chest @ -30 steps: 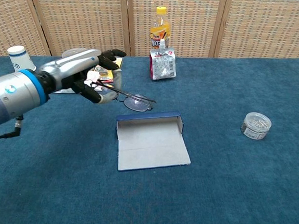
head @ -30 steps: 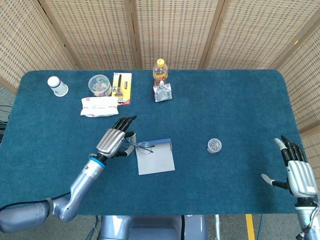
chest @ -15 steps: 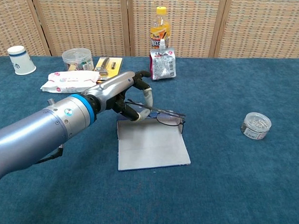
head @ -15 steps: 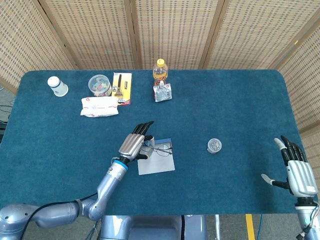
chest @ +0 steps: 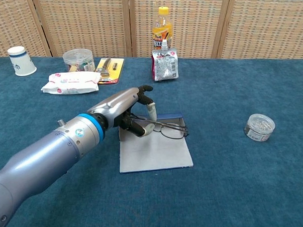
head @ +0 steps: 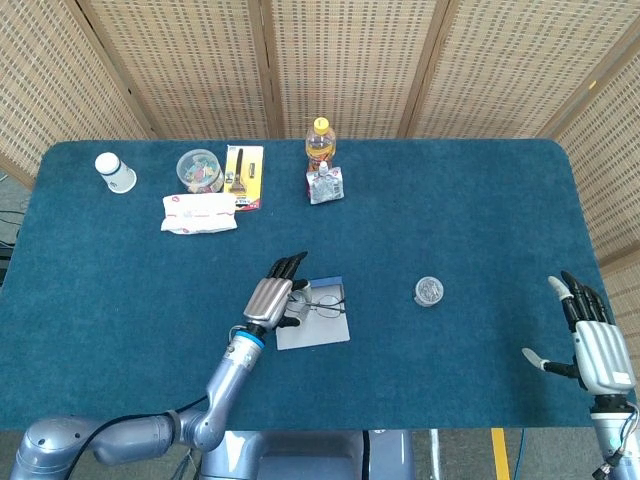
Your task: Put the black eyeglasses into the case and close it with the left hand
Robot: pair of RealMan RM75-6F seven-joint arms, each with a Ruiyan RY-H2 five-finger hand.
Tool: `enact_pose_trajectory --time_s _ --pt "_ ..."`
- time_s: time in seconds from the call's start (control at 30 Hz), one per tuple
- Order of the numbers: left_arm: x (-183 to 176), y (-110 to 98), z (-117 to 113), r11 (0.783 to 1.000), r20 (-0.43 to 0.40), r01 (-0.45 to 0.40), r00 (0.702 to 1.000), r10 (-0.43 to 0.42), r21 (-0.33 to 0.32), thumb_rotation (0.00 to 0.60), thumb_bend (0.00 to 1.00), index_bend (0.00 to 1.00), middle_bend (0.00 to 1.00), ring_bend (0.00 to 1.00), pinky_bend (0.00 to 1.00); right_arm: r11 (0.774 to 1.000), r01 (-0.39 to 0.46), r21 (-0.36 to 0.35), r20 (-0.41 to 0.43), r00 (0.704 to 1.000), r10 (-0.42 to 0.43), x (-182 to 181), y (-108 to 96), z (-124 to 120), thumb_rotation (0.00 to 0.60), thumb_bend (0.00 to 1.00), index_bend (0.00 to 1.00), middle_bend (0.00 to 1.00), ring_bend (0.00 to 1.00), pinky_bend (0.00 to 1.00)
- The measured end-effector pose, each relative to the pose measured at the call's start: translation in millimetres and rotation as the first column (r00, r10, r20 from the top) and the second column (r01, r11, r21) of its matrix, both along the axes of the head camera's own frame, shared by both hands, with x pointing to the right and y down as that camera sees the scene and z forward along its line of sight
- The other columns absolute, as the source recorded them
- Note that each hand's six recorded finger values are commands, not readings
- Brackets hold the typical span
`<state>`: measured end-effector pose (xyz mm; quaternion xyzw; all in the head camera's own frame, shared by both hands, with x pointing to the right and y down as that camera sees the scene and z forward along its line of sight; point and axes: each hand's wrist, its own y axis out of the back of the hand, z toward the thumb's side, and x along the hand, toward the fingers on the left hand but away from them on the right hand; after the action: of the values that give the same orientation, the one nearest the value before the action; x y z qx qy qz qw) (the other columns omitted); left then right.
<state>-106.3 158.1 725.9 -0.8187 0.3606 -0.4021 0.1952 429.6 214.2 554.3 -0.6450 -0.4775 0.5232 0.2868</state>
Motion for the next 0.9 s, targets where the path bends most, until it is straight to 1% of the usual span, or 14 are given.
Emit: enact_pose_trajectory --time_s 0.07,0.33,0.37,0.43,0.5,0.57,0.6,0.63,0.77,0.9 --pt "2.1 2.5 2.6 1.000 -0.010 0.001 1.000 -0.002 -0.013 0.600 0.48 0.62 0.00 0.00 0.00 1.000 -0.001 0.000 0.000 1.000 0.001 0.2 0.1 -0.1 0.600 0.00 0.00 0.00 0.00 0.00" --pt "4.7 8.3 14.4 1.000 0.008 -0.008 1.000 0.008 -0.027 0.600 0.48 0.60 0.00 0.00 0.00 1.000 0.000 0.000 0.002 1.000 0.000 0.2 -0.2 -0.1 0.600 0.00 0.00 0.00 0.00 0.00" --pt "4.6 8.3 14.8 1.000 0.009 -0.008 1.000 0.008 -0.026 0.600 0.47 0.56 0.00 0.00 0.00 1.000 0.000 0.000 0.002 1.000 0.000 0.2 -0.2 -0.1 0.600 0.00 0.00 0.00 0.00 0.00" --pt "4.1 8.5 16.0 1.000 0.015 -0.012 1.000 0.013 -0.023 0.600 0.46 0.42 0.00 0.00 0.00 1.000 0.000 0.000 0.002 1.000 0.000 0.2 -0.1 -0.1 0.600 0.00 0.00 0.00 0.00 0.00" --pt "3.9 9.0 17.1 1.000 0.020 -0.017 1.000 0.017 -0.023 0.600 0.44 0.18 0.00 0.00 0.00 1.000 -0.001 0.000 0.003 1.000 0.001 0.2 -0.2 -0.1 0.600 0.00 0.00 0.00 0.00 0.00" --pt "3.4 9.7 18.5 0.999 0.027 -0.022 0.999 0.022 -0.026 0.600 0.44 0.04 0.00 0.00 0.00 1.000 0.000 0.000 0.002 1.000 0.000 0.2 -0.3 -0.1 0.600 0.00 0.00 0.00 0.00 0.00" --pt "2.9 10.0 19.2 0.999 0.032 -0.023 0.999 0.024 -0.027 0.600 0.43 0.01 0.00 0.00 0.00 1.000 0.000 0.000 0.003 1.000 0.000 0.1 -0.3 -0.2 0.600 0.00 0.00 0.00 0.00 0.00" --pt "2.0 10.1 20.2 0.999 0.039 -0.022 0.999 0.024 -0.029 0.600 0.43 0.00 0.00 0.00 0.00 1.000 0.000 0.000 0.003 1.000 0.000 0.1 -0.2 -0.2 0.600 0.00 0.00 0.00 0.00 0.00" --pt "-1.4 8.8 20.6 1.000 0.051 -0.014 0.999 0.015 -0.027 0.600 0.43 0.00 0.00 0.00 0.00 1.000 0.000 0.000 0.004 1.000 0.000 0.1 -0.2 -0.2 0.600 0.00 0.00 0.00 0.00 0.00" --pt "-3.5 6.9 16.1 1.000 0.046 -0.018 0.999 0.018 -0.005 0.600 0.42 0.00 0.00 0.00 0.00 1.000 -0.001 -0.001 0.006 1.000 0.001 -0.1 -0.3 -0.1 0.600 0.00 0.00 0.00 0.00 0.00"
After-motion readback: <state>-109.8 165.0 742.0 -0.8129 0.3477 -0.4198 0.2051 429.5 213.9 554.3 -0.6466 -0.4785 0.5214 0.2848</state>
